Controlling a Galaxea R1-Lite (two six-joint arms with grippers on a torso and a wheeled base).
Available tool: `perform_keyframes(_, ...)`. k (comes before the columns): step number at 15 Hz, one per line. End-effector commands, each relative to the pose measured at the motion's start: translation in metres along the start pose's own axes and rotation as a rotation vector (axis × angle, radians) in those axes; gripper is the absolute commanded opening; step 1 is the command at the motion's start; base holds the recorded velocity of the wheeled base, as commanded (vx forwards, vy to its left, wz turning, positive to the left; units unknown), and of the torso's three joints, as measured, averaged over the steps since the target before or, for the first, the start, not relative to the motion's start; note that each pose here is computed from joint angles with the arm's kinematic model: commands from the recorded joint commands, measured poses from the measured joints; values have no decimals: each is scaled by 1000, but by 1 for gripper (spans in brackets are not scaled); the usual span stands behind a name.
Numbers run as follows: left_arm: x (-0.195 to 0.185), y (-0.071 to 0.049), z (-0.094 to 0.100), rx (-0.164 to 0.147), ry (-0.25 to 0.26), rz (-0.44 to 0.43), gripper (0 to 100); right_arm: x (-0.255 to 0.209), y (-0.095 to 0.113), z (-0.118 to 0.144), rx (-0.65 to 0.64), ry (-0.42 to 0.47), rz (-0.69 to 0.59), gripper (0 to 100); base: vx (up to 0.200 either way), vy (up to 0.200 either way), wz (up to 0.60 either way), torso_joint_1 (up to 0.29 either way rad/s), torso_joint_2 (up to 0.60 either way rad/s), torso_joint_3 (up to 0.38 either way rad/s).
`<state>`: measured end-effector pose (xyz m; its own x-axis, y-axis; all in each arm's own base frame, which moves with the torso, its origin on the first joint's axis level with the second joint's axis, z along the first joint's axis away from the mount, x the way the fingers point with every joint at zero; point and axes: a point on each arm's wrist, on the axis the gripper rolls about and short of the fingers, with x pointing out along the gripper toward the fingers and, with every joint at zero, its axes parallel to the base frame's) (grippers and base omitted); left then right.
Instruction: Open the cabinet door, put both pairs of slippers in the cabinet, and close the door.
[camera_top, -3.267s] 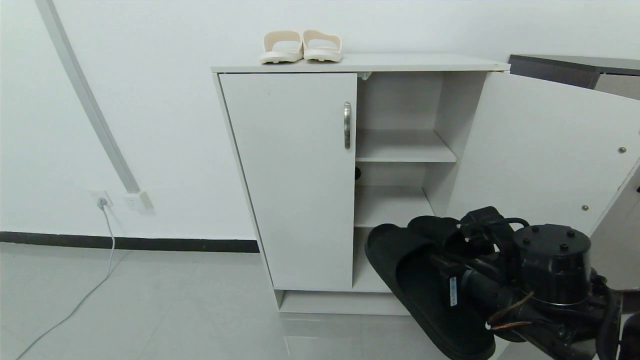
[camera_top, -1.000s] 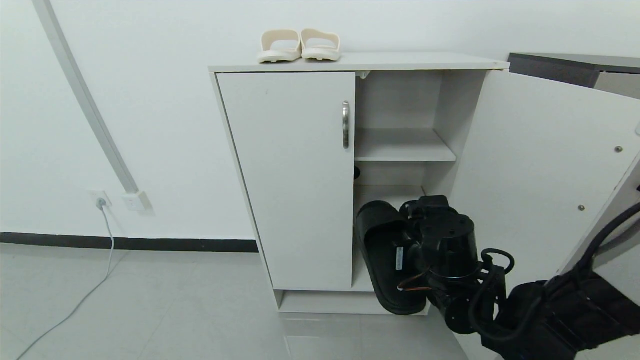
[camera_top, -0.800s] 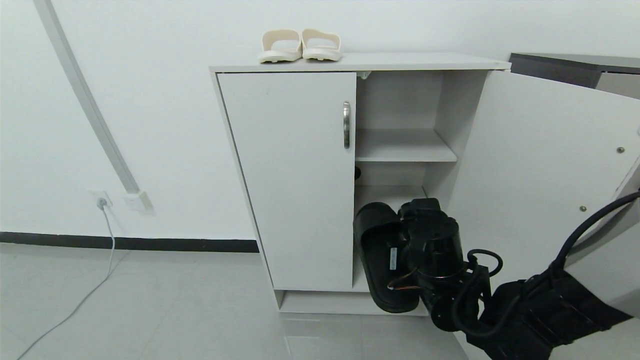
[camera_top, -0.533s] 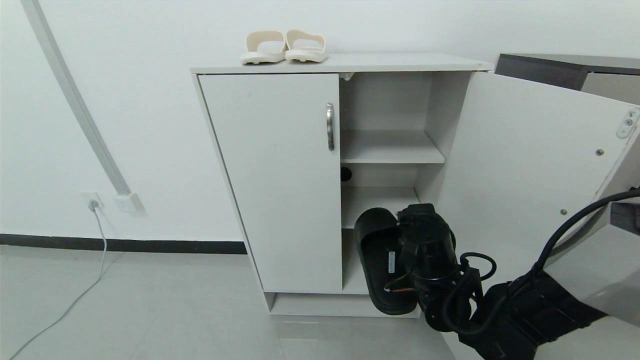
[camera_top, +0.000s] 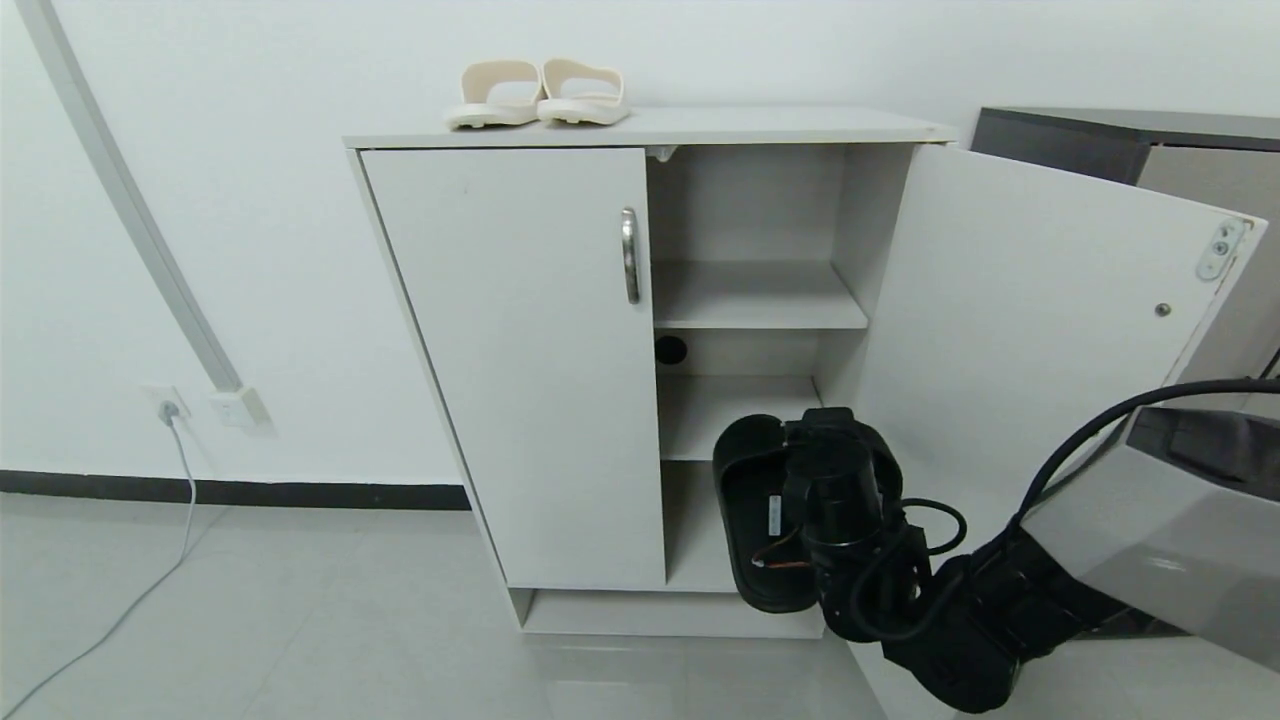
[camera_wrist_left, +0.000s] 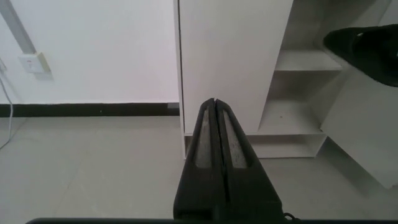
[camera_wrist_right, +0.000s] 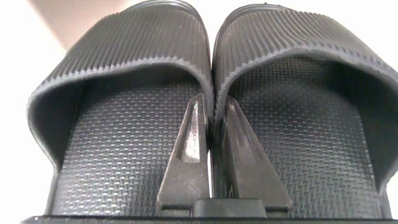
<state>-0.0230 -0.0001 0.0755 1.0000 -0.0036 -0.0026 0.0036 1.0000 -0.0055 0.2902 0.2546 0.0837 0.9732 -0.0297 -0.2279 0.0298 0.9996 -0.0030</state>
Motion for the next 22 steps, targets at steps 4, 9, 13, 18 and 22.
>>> perform_keyframes(4, 0, 0, 0, 2, 2, -3, 0, 12, 5, -16, -2, -2, -3, 0, 0, 0, 0, 0, 0, 0)
perform_keyframes(9, 0, 0, 0, 2, 4, -3, 0, 14, 7, -15, 10, -11, 7, 0, 0, 0, 0, 7, 2, -162)
perform_keyframes(13, 0, 0, 0, 2, 4, -3, 0, 10, 10, -14, 23, -32, 36, 0, 0, 0, 0, 6, 1, -189)
perform_keyframes(18, 0, 0, 0, 2, 2, -3, 0, 1, 11, -11, 7, -126, 62, 0, 0, 0, 0, 6, 0, -196)
perform_keyframes(22, 0, 0, 0, 1, 2, -1, 0, 1, 4, -10, -31, -257, 54, 0, 0, 0, 0, 2, 2, -71)
